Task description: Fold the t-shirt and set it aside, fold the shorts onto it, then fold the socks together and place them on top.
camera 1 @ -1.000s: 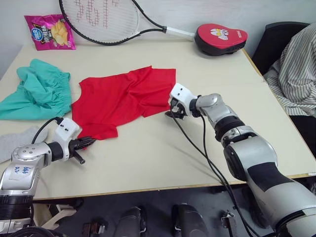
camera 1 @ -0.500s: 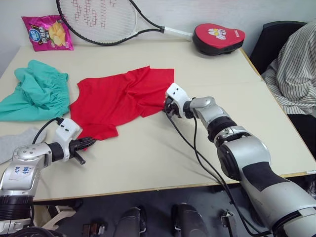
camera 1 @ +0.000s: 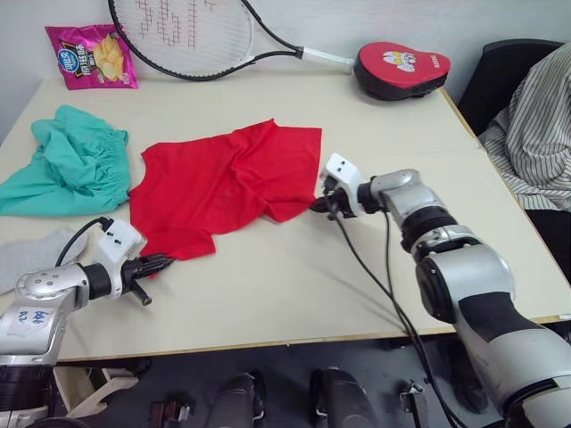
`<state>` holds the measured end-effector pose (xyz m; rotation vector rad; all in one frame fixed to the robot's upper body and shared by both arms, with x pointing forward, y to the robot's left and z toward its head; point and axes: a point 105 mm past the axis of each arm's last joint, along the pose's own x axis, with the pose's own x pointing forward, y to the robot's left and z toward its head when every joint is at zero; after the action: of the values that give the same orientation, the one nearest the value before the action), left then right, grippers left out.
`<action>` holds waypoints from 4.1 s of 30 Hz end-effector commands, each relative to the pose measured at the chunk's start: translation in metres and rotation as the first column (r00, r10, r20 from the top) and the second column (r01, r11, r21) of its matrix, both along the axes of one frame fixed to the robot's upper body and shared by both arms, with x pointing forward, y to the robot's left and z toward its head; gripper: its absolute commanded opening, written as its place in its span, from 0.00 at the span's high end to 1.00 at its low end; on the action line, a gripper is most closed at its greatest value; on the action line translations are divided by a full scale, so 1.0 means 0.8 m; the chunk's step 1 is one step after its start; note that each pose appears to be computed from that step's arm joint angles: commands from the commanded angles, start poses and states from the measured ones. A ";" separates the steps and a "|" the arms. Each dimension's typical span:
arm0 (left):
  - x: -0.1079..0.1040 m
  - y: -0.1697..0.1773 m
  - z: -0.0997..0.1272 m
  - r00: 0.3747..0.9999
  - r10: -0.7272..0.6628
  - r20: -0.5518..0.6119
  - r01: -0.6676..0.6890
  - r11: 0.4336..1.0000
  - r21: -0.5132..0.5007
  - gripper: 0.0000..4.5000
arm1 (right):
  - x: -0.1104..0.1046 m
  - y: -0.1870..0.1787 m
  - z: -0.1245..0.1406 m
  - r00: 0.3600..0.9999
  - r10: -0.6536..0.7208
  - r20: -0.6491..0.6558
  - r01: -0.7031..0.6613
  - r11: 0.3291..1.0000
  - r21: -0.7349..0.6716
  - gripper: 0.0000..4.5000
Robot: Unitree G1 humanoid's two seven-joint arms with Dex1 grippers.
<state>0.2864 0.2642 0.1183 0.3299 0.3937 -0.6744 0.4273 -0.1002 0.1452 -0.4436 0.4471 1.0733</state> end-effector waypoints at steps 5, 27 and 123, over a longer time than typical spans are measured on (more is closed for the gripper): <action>-0.042 -0.016 0.028 0.980 -0.194 0.039 0.194 0.981 0.006 1.00 | -0.060 -0.059 0.005 0.963 0.209 -0.170 -0.215 0.977 -0.018 0.99; -0.036 -0.019 0.075 0.970 -0.234 0.067 0.241 0.957 -0.158 1.00 | -0.134 -0.128 0.058 0.992 0.123 0.023 -0.123 0.992 -0.002 0.99; 0.059 -0.029 0.057 0.885 -0.390 -0.256 0.416 0.908 0.055 1.00 | -0.158 -0.186 -0.005 0.936 -0.178 -0.304 0.239 0.955 0.176 0.99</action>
<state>0.3279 0.2377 0.1532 0.4158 0.6469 -1.1435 0.2946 -0.2482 0.1345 -0.0213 0.6520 0.9869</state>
